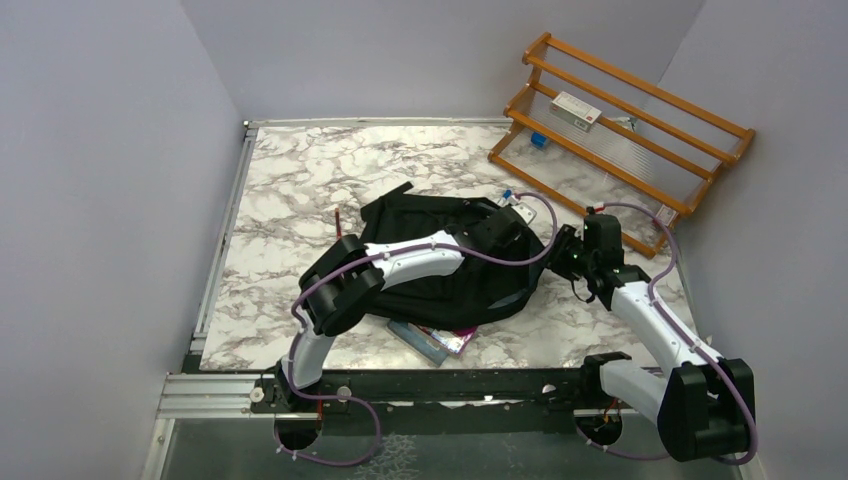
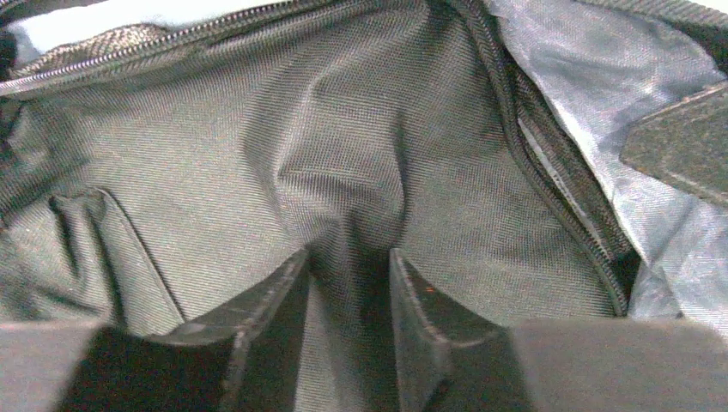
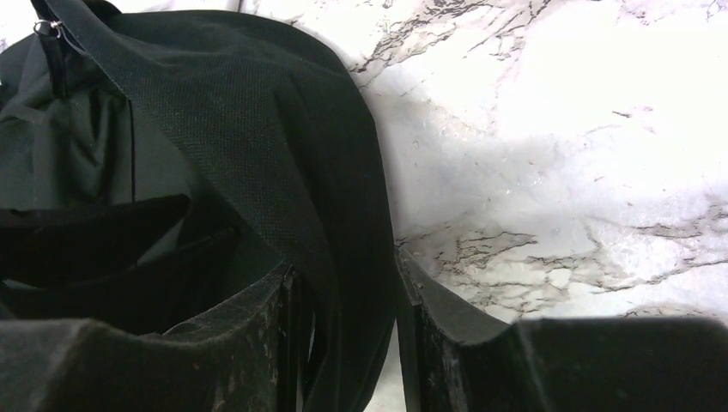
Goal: Pack the student bag
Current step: Unzip the student bag at the center of the board.
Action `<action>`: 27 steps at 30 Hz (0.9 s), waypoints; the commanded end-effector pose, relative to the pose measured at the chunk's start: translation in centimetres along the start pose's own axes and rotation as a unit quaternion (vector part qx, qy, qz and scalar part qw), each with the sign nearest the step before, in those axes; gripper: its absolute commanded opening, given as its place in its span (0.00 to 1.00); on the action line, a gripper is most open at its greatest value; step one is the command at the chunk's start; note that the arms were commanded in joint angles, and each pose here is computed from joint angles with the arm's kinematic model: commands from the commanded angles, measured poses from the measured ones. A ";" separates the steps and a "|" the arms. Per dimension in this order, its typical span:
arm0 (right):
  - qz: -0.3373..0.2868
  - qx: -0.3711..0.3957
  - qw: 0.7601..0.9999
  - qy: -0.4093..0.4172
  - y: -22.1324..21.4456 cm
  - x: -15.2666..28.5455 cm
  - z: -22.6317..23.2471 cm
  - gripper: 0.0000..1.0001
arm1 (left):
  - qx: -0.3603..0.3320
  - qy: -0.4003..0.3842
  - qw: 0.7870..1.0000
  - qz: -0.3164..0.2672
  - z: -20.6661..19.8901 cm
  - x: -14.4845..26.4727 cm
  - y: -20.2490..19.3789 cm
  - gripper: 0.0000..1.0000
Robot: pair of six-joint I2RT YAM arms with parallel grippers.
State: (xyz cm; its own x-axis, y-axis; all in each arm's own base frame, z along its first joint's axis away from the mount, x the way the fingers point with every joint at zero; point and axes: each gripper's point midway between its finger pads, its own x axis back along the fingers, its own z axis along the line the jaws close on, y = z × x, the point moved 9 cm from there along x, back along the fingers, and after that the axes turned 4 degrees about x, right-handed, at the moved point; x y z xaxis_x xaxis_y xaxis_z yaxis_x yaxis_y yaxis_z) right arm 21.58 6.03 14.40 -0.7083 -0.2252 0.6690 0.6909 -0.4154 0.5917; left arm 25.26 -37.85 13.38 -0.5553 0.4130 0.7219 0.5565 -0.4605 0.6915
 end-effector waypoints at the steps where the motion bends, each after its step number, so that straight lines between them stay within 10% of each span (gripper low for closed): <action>1: -0.004 0.008 1.000 0.008 -0.2 0.0 0.0 0.43 | 0.000 0.024 1.000 -0.002 0.5 0.7 0.6 0.31; 8: -0.004 0.008 1.000 0.002 -0.4 -0.1 -0.2 0.43 | 0.044 0.011 0.999 -0.031 2.3 2.8 2.7 0.00; 27: -0.042 0.029 0.997 0.051 1.9 2.1 1.8 0.47 | 0.151 -0.287 0.942 -0.091 8.4 6.5 0.8 0.00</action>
State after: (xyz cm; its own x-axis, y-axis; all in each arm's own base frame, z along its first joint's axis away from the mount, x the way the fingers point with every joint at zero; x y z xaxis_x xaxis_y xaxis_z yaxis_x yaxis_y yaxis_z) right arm 21.21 5.99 14.32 -0.7127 -0.2310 0.6623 0.6894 -0.4049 0.6006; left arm 28.38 -27.90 17.14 -0.4012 0.7315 0.5514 0.7013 -0.1419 0.6986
